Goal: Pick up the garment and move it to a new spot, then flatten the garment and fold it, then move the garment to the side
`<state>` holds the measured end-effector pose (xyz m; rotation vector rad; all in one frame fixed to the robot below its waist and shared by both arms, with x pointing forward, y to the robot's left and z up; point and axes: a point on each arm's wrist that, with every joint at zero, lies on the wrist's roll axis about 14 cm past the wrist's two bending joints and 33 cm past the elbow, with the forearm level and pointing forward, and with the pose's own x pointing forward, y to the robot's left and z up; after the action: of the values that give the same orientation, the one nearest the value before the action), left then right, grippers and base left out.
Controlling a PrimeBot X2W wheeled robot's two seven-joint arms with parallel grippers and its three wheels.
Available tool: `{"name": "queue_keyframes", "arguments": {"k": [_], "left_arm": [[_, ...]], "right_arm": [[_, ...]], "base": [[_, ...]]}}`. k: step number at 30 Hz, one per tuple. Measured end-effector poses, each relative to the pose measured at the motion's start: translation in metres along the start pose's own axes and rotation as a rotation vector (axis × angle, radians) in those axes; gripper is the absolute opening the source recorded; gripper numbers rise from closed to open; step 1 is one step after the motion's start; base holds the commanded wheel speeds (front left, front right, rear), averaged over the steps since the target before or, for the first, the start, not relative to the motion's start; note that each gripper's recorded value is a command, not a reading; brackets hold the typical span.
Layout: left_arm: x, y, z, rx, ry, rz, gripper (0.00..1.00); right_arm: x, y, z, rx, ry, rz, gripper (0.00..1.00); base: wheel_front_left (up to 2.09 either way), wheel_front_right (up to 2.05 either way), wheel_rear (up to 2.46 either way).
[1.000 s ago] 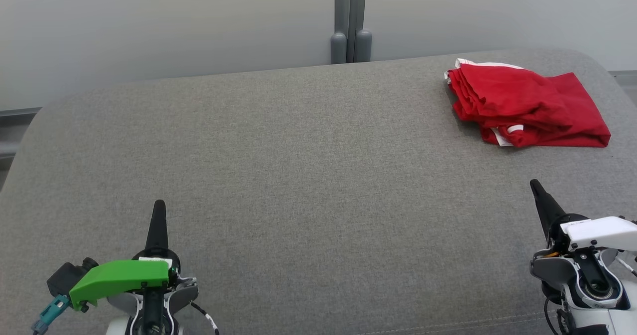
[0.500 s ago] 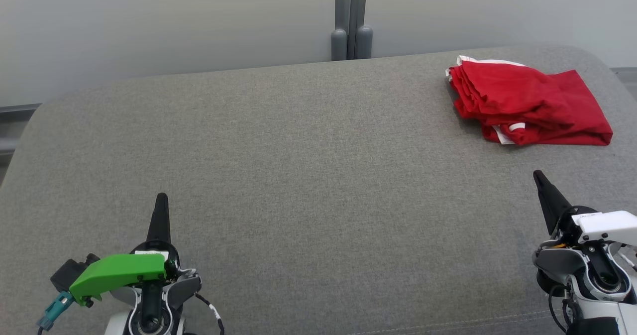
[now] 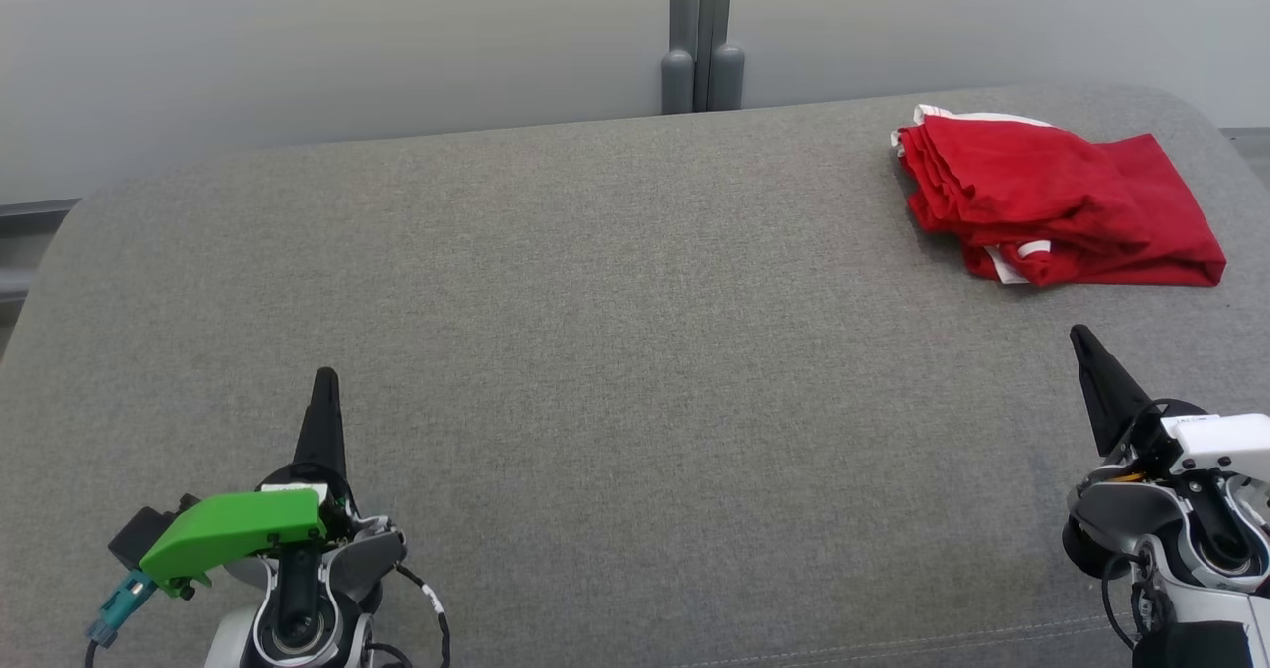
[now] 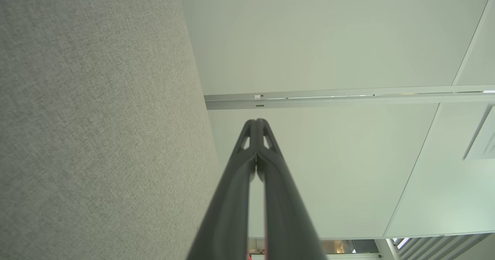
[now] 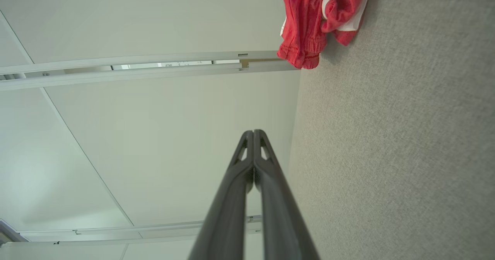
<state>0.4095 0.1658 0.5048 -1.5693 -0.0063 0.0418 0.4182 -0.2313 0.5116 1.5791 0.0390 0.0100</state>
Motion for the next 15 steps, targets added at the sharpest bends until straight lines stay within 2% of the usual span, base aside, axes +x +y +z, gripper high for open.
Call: {"name": "queue_keyframes", "arguments": {"k": [15], "left_arm": [[0.0005, -0.0008, -0.0005, -0.001, 0.002, -0.002, 0.00]], "right_arm": [[0.0000, 0.0001, 0.0000, 0.000, 0.000, 0.000, 0.00]], "base": [[0.00, 0.00, 0.00]]}}
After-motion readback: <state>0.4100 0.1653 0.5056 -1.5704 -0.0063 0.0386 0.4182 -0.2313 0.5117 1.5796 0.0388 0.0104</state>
